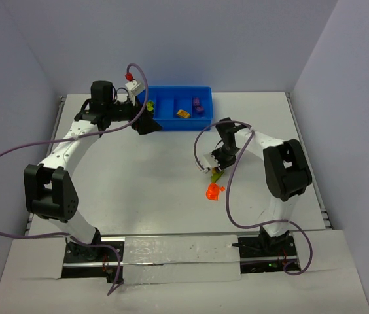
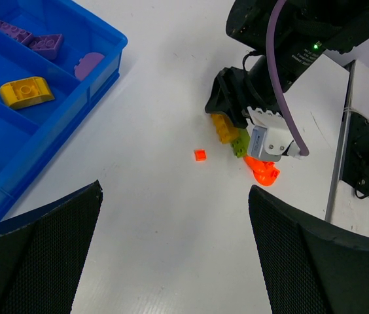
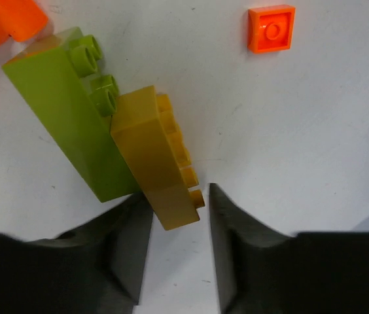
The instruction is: Sort the legos into containers by color
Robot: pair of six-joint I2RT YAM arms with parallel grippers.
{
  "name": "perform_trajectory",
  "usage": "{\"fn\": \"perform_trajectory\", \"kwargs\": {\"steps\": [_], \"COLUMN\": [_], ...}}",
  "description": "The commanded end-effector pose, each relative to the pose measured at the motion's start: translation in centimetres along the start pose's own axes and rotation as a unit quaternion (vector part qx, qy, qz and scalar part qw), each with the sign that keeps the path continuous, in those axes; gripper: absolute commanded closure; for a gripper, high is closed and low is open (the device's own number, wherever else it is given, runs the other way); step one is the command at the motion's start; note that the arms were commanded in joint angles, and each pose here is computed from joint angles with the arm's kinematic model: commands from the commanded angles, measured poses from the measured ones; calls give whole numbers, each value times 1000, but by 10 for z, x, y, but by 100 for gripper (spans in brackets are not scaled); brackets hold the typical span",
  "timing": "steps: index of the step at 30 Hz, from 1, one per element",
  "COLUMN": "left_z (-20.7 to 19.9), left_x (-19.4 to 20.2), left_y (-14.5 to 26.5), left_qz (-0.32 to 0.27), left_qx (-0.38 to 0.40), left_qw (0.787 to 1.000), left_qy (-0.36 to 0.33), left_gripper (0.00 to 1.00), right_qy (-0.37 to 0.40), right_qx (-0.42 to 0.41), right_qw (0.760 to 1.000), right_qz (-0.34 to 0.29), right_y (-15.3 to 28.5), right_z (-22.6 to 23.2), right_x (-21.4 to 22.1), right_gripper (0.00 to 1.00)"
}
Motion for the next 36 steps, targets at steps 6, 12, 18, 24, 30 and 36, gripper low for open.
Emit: {"fn": "perform_trajectory", "kwargs": {"steps": [6,12,18,24,30,36], "left_z": [-6,-15,-31,-39,-35,-39], "left_x": [0,-2,6,-7,-13,-3], "left_y": [5,18,27,40,44,41], "left_qz": [-5,-3,-6,-20,-28,-63], "left_qx": [-3,-27,-29,-75,-102,-29], "left_qw": [1000,1000,995,993,988,993], "left_qy": [-8,4,90,87,112,95], "left_gripper": [1,2,2,1,1,1], "right_qy": [-14,-139,-320,-430,-467,-466], "right_qx": [25,128,284,321,404,473], "right_qw": [999,977,888,816,743,704], "right_qz": [-23,-97,-169,-215,-258,-253], "right_y": [13,73,134,159,188,189], "right_z": [1,-18,-42,-52,-62,-81], "right_x": [-10,-39,-80,-102,-105,-99], "right_gripper": [100,100,100,100,100,100]}}
Point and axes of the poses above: each gripper's point midway between its finger pads, its own y axis back along the fingers, its own z axis along the line the jaws close on, x = y × z, the point moved 9 cm from there along y, back along the fingers, and after that the axes turned 3 degrees about -y, right-handed, at the moved point
